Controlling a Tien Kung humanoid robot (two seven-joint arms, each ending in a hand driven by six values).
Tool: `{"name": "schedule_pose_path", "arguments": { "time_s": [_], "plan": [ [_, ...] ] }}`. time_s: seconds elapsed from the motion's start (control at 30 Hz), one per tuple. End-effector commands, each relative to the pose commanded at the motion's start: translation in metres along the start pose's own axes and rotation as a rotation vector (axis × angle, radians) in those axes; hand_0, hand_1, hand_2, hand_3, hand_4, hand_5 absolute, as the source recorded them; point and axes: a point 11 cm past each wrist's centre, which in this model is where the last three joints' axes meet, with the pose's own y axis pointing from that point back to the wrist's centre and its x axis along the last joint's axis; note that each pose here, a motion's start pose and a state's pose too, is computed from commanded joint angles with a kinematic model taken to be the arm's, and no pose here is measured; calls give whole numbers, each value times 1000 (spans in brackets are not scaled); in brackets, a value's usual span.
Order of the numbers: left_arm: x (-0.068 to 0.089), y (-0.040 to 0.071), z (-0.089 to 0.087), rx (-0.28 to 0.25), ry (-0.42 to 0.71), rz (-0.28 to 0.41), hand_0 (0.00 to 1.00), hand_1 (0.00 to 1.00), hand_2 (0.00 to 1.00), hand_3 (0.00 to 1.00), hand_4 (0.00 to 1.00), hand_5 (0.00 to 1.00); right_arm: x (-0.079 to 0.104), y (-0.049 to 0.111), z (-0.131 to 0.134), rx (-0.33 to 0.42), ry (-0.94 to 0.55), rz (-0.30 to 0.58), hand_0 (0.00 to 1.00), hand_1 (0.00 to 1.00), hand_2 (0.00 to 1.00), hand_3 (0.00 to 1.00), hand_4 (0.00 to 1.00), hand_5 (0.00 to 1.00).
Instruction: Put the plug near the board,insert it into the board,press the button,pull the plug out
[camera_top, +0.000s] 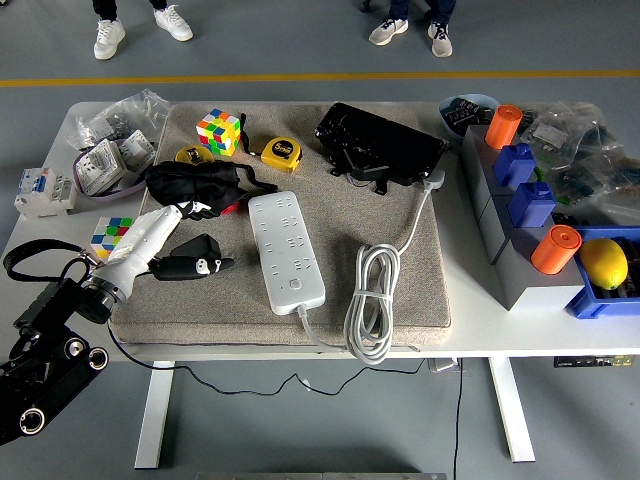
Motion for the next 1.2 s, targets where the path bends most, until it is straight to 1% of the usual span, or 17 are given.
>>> {"name": "schedule_pose_path", "arguments": {
  "time_s": [0.13, 0.17, 0.23, 0.33, 0.37, 0.53, 0.57, 0.73, 0.77, 0.93, 0.97, 1.13, 1.17, 1.2],
  "plan": [
    [-1, -2, -5, 24, -20, -3, 758, 756, 771, 783, 998, 434, 0, 0, 0, 1, 0, 1, 633, 686, 699, 614, 998, 569],
    [0, -2, -7, 33, -28, -3, 737, 734, 754, 768, 998, 424, 0, 0, -1, 1, 1, 1, 633, 686, 699, 614, 998, 569],
    [1, -2, -10, 44, -38, 1, 737, 734, 754, 768, 998, 424, 0, 0, -1, 2, 1, 0, 633, 686, 699, 614, 998, 569],
    [3, -2, -18, 72, -53, 3, 737, 734, 754, 768, 998, 424, 0, 0, -1, 3, 2, -1, 633, 686, 699, 614, 998, 569],
    [4, -1, -20, 81, -55, 3, 684, 683, 701, 754, 998, 420, -1, 0, -2, 4, 3, -2, 634, 685, 699, 614, 998, 568],
    [5, 0, -27, 108, -73, -11, 684, 683, 701, 754, 998, 420, 0, 0, -2, 6, 1, 0, 634, 685, 699, 614, 998, 568],
    [5, 0, -28, 110, -77, -14, 639, 639, 658, 704, 998, 400, 0, 0, -3, 6, 1, 0, 634, 686, 699, 615, 998, 569],
    [1, 2, -31, 122, -82, -32, 639, 639, 658, 704, 998, 400, 0, 0, -3, 8, 1, 0, 634, 686, 699, 615, 998, 569],
    [0, 2, -32, 123, -82, -36, 622, 618, 630, 686, 998, 387, 0, 0, -4, 10, 0, 0, 632, 685, 699, 614, 998, 568],
    [-3, 3, -32, 120, -76, -38, 622, 618, 630, 686, 998, 387, 0, 0, -3, 10, 2, 0, 632, 685, 699, 614, 998, 568],
    [-3, 3, -32, 117, -76, -34, 591, 584, 568, 650, 998, 337, 0, 0, -2, 10, 3, 0, 632, 685, 699, 615, 998, 568],
    [-3, 2, -33, 115, -59, -23, 591, 584, 568, 650, 998, 337, -1, 0, -4, 13, 2, -1, 632, 685, 699, 615, 998, 568],
    [-3, 2, -33, 116, -54, -22, 544, 547, 530, 570, 998, 290, -1, 0, -4, 14, 1, -1, 632, 686, 699, 614, 998, 567],
    [-3, 2, -34, 116, -50, -22, 544, 547, 530, 570, 998, 290, -1, 0, -4, 15, 1, -1, 632, 686, 699, 614, 998, 567]
  ]
}}
